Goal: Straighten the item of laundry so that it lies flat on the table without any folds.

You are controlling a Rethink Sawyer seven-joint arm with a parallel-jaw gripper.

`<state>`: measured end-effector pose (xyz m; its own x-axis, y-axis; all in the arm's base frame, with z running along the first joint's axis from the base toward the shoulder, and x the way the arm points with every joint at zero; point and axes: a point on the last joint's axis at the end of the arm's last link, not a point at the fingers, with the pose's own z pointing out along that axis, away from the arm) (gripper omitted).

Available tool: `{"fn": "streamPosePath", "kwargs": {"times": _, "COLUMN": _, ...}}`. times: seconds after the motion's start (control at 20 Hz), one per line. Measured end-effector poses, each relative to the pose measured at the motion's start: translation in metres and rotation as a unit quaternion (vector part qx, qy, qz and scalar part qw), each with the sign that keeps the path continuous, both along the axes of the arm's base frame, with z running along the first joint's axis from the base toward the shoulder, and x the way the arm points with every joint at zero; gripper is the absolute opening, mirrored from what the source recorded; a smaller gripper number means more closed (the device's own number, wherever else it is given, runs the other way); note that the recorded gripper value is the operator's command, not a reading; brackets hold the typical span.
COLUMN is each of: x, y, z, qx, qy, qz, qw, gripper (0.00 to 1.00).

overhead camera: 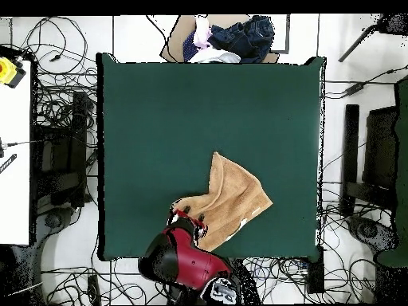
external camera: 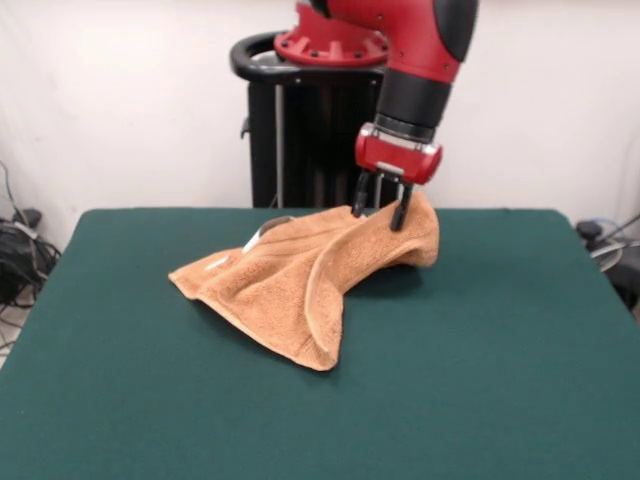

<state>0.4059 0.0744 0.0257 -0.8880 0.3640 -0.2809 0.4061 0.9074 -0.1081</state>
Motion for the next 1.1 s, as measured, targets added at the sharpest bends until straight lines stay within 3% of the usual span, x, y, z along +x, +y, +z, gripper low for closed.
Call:
{"fn": "streamPosePath", "kwargs": {"times": 0.1, "x": -0.002, "y": 0.002, "z": -0.002, "qx": 0.001, "qy": 0.003, "qz": 0.002, "qw": 1.0000, "gripper": 1.00}}
{"fn": "streamPosePath", "kwargs": {"times": 0.15, "x": -0.003, "y": 0.005, "z": -0.004, "qx": 0.000, "qy": 0.003, "qz": 0.006, "qw": 1.0000, "gripper": 0.00}}
{"fn": "streamPosePath", "kwargs": {"times": 0.75, "x": 0.008, "y": 0.017, "z": -0.006, "qx": 0.009, "qy": -0.038, "qz": 0.006, "qw": 0.9992, "gripper": 0.00}}
{"fn": "streamPosePath", "kwargs": {"times": 1.1, "x": 0.010, "y": 0.022, "z": -0.006, "qx": 0.016, "qy": -0.043, "qz": -0.008, "qw": 0.9989, "gripper": 0.00}}
